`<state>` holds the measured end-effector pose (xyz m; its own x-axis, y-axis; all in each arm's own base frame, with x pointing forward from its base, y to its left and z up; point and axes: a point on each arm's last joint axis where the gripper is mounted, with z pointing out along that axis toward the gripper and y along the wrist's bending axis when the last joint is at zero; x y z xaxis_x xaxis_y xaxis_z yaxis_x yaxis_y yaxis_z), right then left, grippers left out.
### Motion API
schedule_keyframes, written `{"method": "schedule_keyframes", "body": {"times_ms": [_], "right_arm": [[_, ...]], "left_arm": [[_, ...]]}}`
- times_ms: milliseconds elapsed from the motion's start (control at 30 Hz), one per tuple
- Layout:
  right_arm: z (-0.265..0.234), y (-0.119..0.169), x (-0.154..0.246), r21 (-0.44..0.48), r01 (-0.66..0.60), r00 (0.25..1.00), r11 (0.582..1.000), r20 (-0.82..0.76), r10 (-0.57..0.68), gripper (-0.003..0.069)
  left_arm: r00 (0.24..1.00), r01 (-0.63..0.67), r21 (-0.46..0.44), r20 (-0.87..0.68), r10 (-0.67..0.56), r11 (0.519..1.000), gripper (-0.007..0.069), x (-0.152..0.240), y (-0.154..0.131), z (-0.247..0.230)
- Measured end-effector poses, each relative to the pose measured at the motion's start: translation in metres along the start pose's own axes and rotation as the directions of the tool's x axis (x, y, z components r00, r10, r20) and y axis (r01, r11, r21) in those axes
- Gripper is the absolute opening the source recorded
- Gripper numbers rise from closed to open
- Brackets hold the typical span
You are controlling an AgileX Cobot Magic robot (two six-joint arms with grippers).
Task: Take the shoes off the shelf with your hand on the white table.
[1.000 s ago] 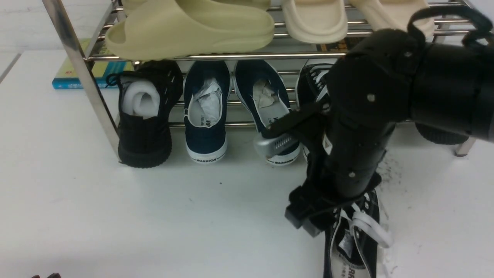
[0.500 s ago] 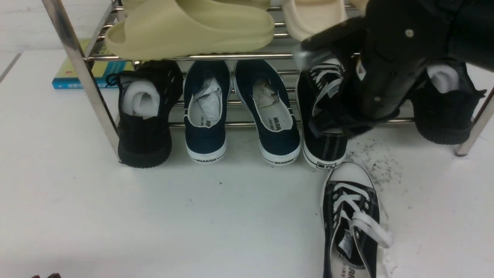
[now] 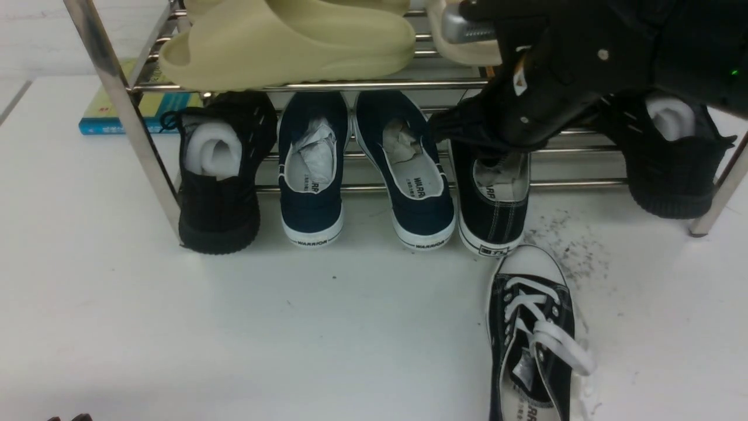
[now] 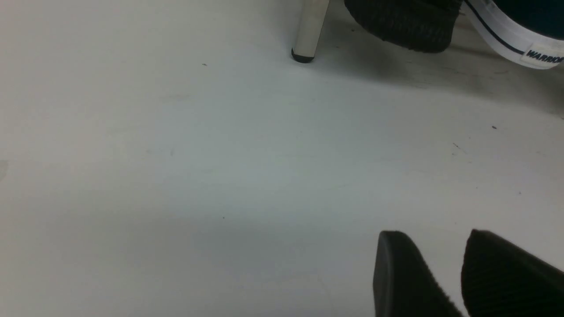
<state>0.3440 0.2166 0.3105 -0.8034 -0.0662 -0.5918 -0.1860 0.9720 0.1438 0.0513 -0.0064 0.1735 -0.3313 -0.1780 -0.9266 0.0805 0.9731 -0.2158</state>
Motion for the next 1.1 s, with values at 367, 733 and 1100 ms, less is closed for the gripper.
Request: {"method": "schedule_keyframes", "body": {"times_ms": [367, 733, 1100], "right_arm": [[0.042, 0.001, 0.006, 0.029, -0.026, 0.999, 0.999, -0.020, 0.026, 0.0365], [0.070, -0.002, 0.014, 0.087, -0.025, 0.999, 0.996, -0.044, 0.029, 0.0191], [0.018, -0.010, 0.011, 0.130, 0.024, 0.994, 0.991, -0.106, -0.010, 0.0000]], "left_arm": [[1.000, 0.000, 0.000, 0.000, 0.000, 1.000, 0.0242, 0.000, 0.000, 0.000], [1.000, 0.000, 0.000, 0.000, 0.000, 1.000, 0.0242, 0.000, 0.000, 0.000], [1.000, 0.000, 0.000, 0.000, 0.000, 1.000, 0.0242, 0.000, 0.000, 0.000]]}}
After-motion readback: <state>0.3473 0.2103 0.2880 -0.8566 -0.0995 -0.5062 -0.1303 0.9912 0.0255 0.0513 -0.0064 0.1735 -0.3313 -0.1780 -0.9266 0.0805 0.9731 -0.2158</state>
